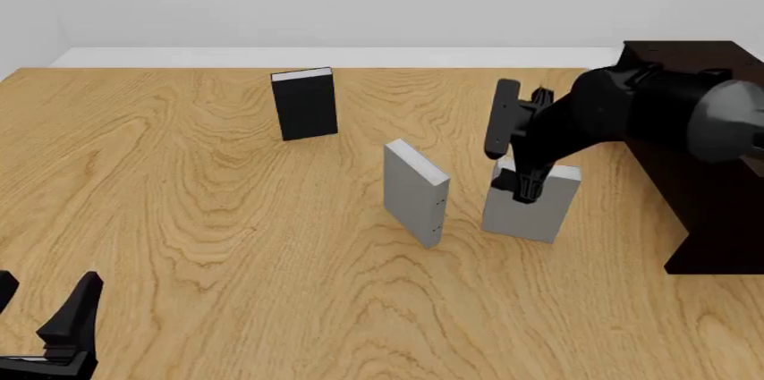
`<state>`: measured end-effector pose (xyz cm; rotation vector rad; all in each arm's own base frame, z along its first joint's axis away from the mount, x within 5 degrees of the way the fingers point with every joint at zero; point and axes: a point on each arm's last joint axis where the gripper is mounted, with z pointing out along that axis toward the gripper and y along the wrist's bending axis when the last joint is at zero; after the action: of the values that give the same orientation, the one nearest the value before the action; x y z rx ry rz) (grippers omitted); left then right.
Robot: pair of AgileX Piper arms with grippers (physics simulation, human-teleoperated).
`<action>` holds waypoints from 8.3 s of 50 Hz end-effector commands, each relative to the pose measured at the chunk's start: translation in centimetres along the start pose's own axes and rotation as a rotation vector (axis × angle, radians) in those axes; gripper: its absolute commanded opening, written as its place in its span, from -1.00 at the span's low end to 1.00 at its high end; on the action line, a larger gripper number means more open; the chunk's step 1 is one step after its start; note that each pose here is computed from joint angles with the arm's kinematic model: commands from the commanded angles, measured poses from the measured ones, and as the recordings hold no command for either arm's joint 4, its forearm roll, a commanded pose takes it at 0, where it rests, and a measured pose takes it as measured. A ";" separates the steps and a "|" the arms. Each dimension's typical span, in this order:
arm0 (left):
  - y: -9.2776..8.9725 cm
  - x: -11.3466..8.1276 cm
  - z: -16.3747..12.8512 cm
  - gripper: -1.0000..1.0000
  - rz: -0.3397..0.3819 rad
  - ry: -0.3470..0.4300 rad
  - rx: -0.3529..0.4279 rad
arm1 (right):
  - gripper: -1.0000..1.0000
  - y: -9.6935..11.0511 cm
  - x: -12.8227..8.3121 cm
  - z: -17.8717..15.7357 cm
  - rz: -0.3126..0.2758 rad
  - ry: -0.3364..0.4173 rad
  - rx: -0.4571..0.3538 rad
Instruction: Pick up the book on the right and place it on the cabinet shelf.
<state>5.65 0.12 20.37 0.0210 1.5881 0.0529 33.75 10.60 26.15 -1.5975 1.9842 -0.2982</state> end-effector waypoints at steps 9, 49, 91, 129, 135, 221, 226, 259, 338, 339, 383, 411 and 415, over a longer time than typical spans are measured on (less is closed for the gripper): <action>0.0 0.0 0.0 1.00 0.004 0.001 0.002 | 1.00 0.4 0.7 1.4 0.017 0.014 -0.011; 0.0 0.1 0.0 1.00 0.000 0.011 0.006 | 1.00 0.0 2.1 2.4 0.032 0.038 -0.009; -0.1 0.0 0.0 1.00 -0.005 -0.004 0.012 | -1.00 -0.5 0.5 -2.6 0.055 0.012 0.003; -0.3 -0.2 0.0 1.00 0.025 -0.023 0.047 | -1.00 0.5 1.0 -9.8 -0.035 -0.176 0.364; -0.3 -0.3 0.0 1.00 0.019 -0.027 0.048 | -1.00 1.2 2.1 -9.8 -0.055 -0.198 0.458; -0.3 -0.4 0.0 1.00 0.027 -0.044 0.059 | -1.00 8.6 10.6 -1.9 -0.308 -0.112 1.018; -0.3 -0.4 0.0 1.00 0.028 -0.044 0.061 | -1.00 8.7 11.1 -1.5 -0.300 -0.098 1.009; -0.4 -0.3 0.0 1.00 0.021 -0.039 0.064 | -1.00 8.9 12.8 1.2 -0.345 -0.005 0.962; -0.3 -0.3 0.0 1.00 0.021 -0.038 0.051 | -1.00 4.3 19.4 3.2 -0.192 0.201 0.988; -0.3 -0.3 0.0 1.00 0.020 -0.038 0.051 | -1.00 4.3 19.4 3.3 -0.196 0.203 0.986; -0.3 -0.3 0.0 1.00 0.019 -0.032 0.053 | -1.00 3.9 20.0 4.6 -0.107 0.184 0.896; -0.3 -0.3 0.0 1.00 0.017 -0.030 0.052 | 1.00 3.3 19.3 4.7 -0.071 0.156 0.847; -0.3 -0.3 0.0 1.00 0.015 -0.031 0.052 | 1.00 3.2 19.1 4.7 -0.071 0.153 0.841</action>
<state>5.64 -0.18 20.63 0.0745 1.5589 0.0244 30.99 -6.37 14.87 -1.1017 1.5671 -1.1534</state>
